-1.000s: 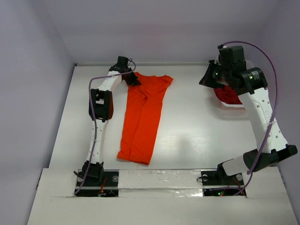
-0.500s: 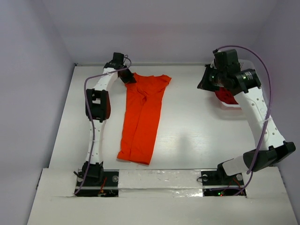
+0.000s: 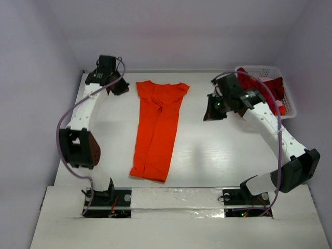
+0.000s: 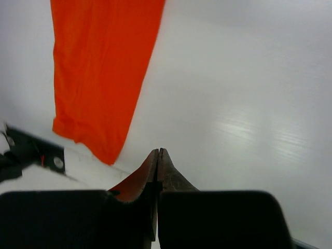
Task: Fold and stack the t-shirts
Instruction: Fold the tshirt
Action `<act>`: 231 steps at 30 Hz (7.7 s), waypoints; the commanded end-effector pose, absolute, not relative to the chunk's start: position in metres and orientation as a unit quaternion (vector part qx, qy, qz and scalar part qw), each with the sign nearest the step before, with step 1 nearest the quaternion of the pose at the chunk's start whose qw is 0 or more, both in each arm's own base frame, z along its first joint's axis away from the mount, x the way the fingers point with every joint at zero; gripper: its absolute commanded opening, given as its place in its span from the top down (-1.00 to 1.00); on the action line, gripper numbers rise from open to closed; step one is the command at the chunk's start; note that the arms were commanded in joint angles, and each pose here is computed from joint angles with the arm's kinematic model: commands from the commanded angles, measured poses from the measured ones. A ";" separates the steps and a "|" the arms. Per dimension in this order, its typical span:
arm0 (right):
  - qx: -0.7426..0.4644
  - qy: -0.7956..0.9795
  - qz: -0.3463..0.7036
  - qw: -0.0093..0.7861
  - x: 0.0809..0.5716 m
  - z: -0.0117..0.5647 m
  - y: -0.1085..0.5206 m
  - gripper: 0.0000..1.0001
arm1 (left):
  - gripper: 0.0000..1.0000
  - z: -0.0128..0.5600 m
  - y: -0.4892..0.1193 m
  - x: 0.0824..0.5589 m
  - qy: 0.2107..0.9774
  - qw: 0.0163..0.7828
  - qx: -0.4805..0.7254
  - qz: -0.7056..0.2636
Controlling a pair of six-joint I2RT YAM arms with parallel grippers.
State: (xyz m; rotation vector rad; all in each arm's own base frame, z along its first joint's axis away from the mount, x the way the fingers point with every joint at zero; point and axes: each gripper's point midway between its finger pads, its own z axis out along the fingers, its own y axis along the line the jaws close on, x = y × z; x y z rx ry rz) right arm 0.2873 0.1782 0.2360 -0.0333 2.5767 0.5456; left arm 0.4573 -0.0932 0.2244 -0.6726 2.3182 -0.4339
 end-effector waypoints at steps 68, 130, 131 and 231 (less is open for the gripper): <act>-0.196 0.955 0.221 0.009 0.093 -0.003 0.372 1.00 | 1.00 0.169 -0.078 0.185 0.950 0.205 -0.223 -0.078; 0.015 0.978 0.157 0.133 0.139 0.036 0.262 0.90 | 0.88 0.114 -0.140 0.121 0.978 0.084 -0.105 -0.157; 0.014 0.976 0.165 0.141 0.141 0.043 0.263 0.85 | 0.85 0.113 -0.140 0.121 0.978 0.085 -0.105 -0.158; -0.015 0.975 0.201 0.097 0.101 0.057 0.267 -0.24 | 0.46 0.031 -0.221 0.080 0.944 0.032 -0.139 -0.298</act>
